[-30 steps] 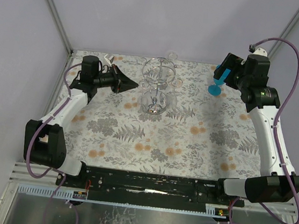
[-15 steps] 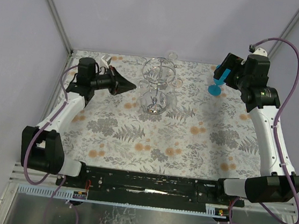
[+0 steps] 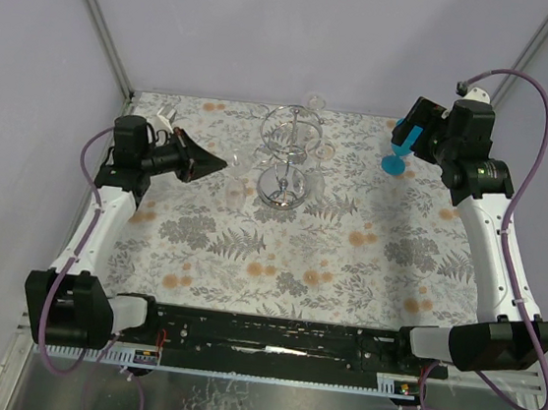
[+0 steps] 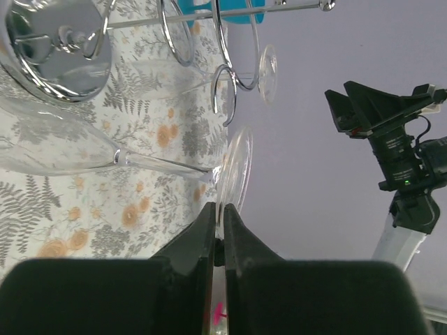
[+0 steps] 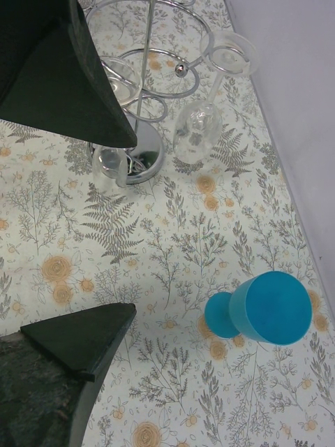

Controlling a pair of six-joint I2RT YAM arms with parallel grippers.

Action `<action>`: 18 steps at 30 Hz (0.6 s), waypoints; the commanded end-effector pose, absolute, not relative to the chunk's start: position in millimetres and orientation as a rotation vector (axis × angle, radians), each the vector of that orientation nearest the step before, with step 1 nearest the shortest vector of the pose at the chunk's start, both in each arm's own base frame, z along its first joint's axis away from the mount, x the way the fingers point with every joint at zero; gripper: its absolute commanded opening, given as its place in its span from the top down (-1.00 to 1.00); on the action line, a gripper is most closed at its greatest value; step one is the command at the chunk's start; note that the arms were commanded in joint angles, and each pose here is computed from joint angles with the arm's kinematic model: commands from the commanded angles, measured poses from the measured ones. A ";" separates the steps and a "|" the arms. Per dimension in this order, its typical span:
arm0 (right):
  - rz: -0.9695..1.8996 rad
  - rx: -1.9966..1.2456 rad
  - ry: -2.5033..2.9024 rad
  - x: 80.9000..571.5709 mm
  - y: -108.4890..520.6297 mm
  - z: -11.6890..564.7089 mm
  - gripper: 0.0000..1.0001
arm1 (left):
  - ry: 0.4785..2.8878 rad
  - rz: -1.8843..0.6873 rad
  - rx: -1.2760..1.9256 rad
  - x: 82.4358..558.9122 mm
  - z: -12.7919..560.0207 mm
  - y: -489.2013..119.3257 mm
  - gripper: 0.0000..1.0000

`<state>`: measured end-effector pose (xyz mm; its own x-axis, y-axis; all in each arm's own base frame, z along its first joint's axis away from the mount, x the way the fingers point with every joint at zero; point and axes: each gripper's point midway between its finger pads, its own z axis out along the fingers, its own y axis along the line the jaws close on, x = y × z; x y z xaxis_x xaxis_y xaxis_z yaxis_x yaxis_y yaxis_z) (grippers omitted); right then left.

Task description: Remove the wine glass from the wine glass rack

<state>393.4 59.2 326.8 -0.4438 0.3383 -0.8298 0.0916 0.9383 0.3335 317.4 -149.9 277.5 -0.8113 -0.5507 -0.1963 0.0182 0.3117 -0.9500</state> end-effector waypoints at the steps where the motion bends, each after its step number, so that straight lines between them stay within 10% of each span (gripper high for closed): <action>1: 0.305 0.275 1.963 394.5 62.2 350.8 -0.98 | 2.073 -1.396 -0.306 310.8 294.4 -137.8 1.00; 18: 0.365 0.252 1.962 405.9 73.4 362.5 -0.98 | 1.849 -0.803 0.340 314.6 375.6 -133.8 1.00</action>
